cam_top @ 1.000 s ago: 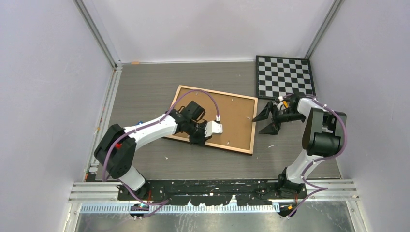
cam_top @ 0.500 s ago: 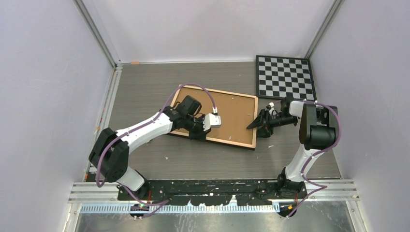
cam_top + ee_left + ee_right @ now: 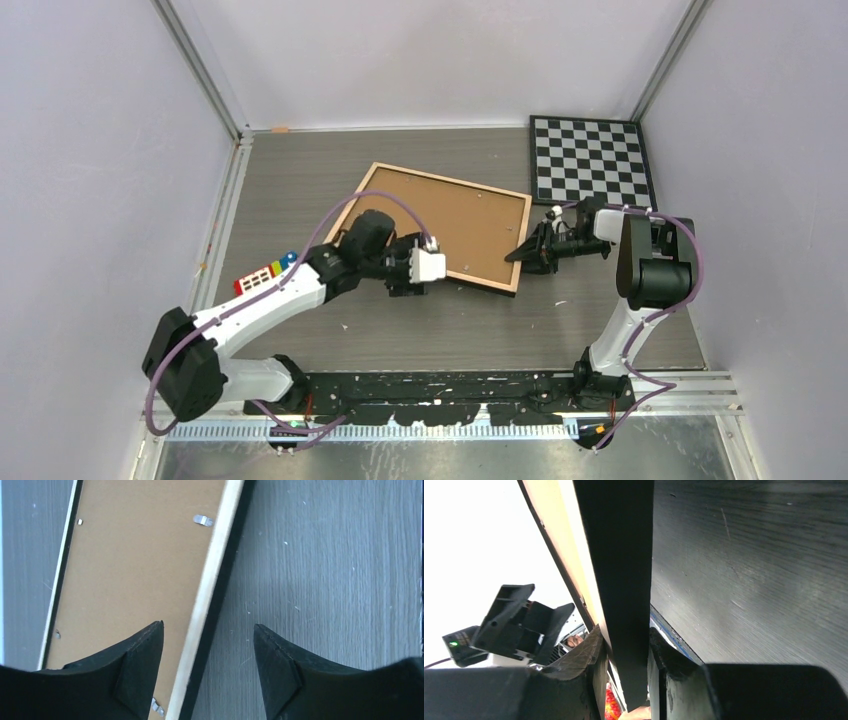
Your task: Take the photo out of the frame
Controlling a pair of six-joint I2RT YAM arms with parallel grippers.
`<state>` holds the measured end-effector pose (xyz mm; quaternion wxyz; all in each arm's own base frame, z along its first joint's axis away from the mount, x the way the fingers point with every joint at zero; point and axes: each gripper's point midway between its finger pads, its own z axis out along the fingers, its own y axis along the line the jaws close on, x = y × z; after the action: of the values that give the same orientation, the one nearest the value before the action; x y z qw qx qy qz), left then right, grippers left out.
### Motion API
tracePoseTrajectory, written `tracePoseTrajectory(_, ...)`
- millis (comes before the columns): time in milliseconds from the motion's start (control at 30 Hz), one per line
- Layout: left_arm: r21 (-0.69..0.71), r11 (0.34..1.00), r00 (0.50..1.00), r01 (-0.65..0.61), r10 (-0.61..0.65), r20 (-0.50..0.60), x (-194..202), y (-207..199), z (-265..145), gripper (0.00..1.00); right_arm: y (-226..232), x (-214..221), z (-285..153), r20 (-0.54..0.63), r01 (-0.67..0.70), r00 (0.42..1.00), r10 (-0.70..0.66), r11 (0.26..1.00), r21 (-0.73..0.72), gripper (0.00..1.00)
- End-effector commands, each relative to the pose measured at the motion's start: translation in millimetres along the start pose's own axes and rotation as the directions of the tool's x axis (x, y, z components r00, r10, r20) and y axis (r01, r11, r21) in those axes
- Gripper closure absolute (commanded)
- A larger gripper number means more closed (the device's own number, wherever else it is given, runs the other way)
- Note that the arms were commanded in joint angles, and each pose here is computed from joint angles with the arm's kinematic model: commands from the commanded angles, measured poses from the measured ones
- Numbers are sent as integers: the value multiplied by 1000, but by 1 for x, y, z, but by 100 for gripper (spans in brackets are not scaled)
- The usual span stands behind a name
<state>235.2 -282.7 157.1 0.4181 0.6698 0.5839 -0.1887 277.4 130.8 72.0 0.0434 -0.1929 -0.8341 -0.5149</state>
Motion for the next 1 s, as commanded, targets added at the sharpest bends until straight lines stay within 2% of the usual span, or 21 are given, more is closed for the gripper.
tracePoseTrajectory(0, -74, 970, 973, -232, 233, 2, 2, 0, 1, 32, 18, 15, -5, -53, -138, 989, 136, 989, -55, 99)
tracePoseTrajectory(367, -247, 859, 894, -448, 436, -105, 19, 29, 24, 30, 17, 22, -6, -72, -147, 987, 143, 988, -50, 99)
tracePoseTrajectory(633, -314, 711, 774, -629, 608, -174, 27, 26, 41, 44, 17, 26, -6, -86, -165, 983, 161, 986, -39, 99)
tracePoseTrajectory(767, -337, 688, 762, -643, 616, -197, 25, 31, 43, 49, 18, 28, -5, -95, -161, 983, 157, 986, -36, 100)
tracePoseTrajectory(833, -341, 678, 756, -651, 621, -208, 24, 34, 43, 55, 18, 29, -5, -100, -160, 983, 156, 986, -35, 99)
tracePoseTrajectory(967, -342, 657, 737, -672, 638, -221, 21, 38, 44, 75, 21, 32, -2, -115, -152, 982, 147, 988, -35, 100)
